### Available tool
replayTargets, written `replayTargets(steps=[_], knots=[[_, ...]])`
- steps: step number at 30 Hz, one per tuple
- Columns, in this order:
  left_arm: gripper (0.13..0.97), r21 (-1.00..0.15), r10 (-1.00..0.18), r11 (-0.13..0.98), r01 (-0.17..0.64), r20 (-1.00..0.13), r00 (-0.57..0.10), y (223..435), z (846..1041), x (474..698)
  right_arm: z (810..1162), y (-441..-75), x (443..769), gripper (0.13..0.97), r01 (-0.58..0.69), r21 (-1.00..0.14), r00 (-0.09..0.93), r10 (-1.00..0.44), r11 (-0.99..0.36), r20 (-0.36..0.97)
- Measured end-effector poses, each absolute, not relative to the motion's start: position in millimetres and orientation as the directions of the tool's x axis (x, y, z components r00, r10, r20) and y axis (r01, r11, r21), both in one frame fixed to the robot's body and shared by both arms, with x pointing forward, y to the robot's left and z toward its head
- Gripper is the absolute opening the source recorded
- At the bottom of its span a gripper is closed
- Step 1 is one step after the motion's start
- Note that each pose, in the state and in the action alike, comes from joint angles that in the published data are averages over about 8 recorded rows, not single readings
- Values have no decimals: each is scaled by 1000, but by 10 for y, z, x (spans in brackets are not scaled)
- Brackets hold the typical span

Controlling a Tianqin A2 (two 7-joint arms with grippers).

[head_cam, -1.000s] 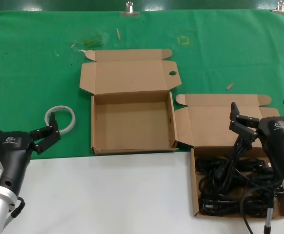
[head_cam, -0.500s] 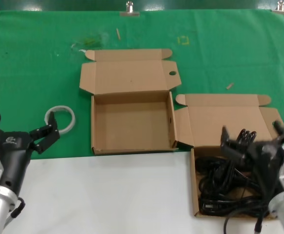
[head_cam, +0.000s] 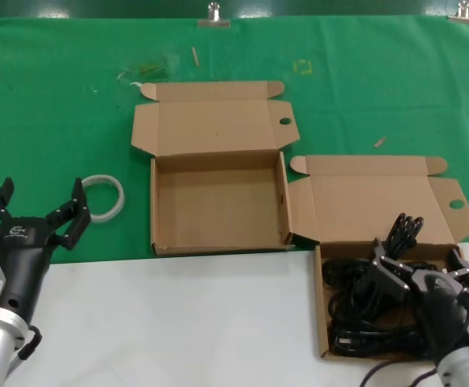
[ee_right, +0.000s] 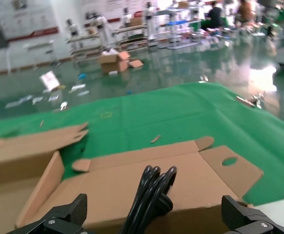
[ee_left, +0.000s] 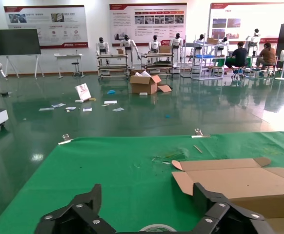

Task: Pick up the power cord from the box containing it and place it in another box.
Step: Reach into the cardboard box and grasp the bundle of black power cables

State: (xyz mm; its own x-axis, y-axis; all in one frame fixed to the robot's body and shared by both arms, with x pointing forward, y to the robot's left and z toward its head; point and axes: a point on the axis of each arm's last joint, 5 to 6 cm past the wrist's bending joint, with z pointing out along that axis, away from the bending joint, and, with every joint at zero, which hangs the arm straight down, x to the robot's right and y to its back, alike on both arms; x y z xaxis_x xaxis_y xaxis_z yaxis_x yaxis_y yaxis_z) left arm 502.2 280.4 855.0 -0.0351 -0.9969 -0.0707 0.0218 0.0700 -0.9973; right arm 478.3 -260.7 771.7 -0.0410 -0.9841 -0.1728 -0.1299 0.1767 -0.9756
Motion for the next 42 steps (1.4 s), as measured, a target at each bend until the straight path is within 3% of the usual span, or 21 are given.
replayTargets(steps=[4, 12, 16, 22, 33, 39, 42], knots=[[657, -997, -997, 70, 22, -71, -35, 2804, 8550, 5022, 7689, -2581, 4856, 939, -116, -953, -65, -960, 279, -273], [439, -997, -997, 70, 22, -71, -35, 2804, 8550, 5022, 7653, -2462, 4977, 871, -112, -913, -63, -919, 393, -388], [439, -997, -997, 70, 22, -71, -35, 2804, 8550, 5022, 7621, -2395, 5004, 808, -128, -901, -55, -910, 414, -410], [314, -997, -997, 70, 22, -71, -35, 2804, 8550, 5022, 7598, -2330, 5012, 777, -148, -901, -51, -913, 408, -405], [173, -997, -997, 70, 22, -71, -35, 2804, 8550, 5022, 7587, -2314, 4989, 534, -170, -911, -71, -926, 377, -370], [152, -997, -997, 70, 22, -71, -35, 2804, 8550, 5022, 7592, -2322, 4976, 377, -172, -913, -79, -929, 371, -363], [140, -997, -997, 70, 22, -70, -35, 2804, 8550, 5022, 7604, -2322, 4971, 342, -170, -913, -80, -929, 370, -362]])
